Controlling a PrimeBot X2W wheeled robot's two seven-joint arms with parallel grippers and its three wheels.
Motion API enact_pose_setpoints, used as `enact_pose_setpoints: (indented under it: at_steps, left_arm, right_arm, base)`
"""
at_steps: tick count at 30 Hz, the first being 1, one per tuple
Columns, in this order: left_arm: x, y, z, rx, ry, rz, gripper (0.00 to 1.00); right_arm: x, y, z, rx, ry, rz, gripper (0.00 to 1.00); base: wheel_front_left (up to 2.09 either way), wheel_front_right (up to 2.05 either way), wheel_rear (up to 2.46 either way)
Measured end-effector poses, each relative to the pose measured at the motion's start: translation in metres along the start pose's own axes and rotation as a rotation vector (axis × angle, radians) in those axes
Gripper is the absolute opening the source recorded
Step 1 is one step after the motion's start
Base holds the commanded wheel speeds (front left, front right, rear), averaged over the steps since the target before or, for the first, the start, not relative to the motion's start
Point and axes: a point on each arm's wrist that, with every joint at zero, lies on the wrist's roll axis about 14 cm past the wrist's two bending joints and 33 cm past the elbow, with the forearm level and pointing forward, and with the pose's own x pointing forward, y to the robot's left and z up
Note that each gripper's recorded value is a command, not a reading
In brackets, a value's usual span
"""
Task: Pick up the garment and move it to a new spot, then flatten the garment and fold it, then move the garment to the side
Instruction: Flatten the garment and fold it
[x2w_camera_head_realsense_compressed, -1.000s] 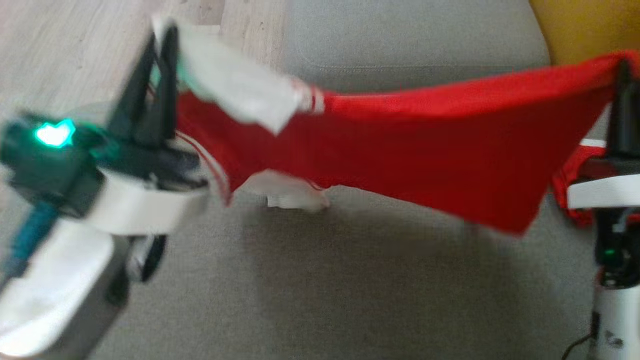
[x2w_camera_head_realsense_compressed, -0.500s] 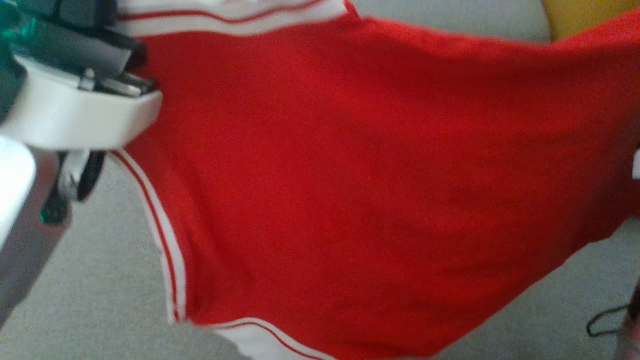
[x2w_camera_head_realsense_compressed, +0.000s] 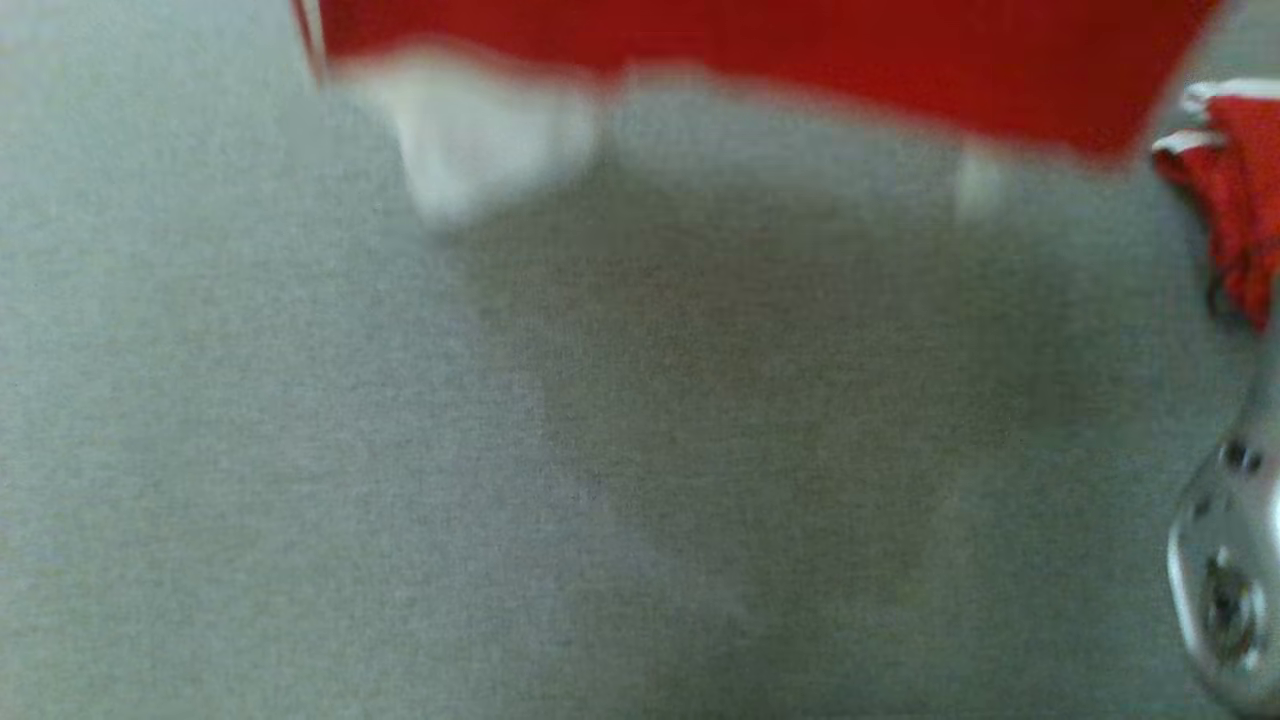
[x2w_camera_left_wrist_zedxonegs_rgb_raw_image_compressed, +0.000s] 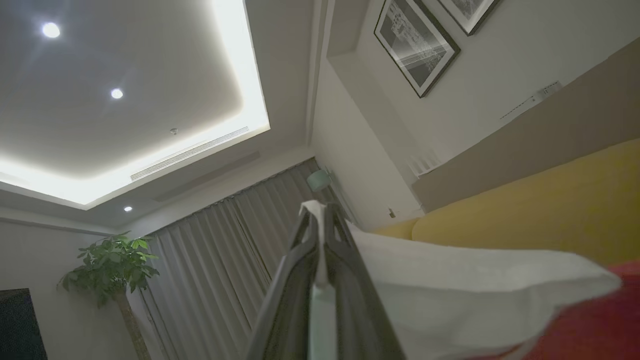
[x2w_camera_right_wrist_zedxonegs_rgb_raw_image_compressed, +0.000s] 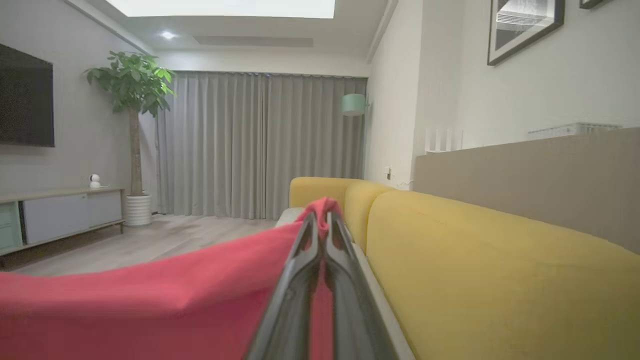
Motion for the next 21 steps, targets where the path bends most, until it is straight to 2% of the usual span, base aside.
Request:
enact_pose_setpoints:
  at_steps: [5,11,17,21]
  left_arm:
    - [0.023,0.005,-0.024,0.018,0.007,0.026,0.00]
    - [0.012,-0.016,-0.099,-0.039,0.137,0.013,0.00]
    - [-0.034,-0.057,-0.184,-0.189,0.292,0.011,0.00]
    - [-0.083,-0.082,-0.231,-0.263,0.421,0.007,0.00]
  right_arm:
    - [0.033,0.007,-0.022,-0.089,0.035,0.014,0.00]
    - [0.045,0.022,-0.101,-0.139,0.198,0.053,0.00]
    - [0.034,0.036,-0.188,-0.112,0.334,0.084,0.00]
    - [0.008,0.042,-0.239,-0.064,0.417,0.086,0.00]
  base:
    - [0.00,0.00,0.00]
    - [0.00,0.00,0.00]
    - [0.00,0.00,0.00]
    - [0.00,0.00,0.00]
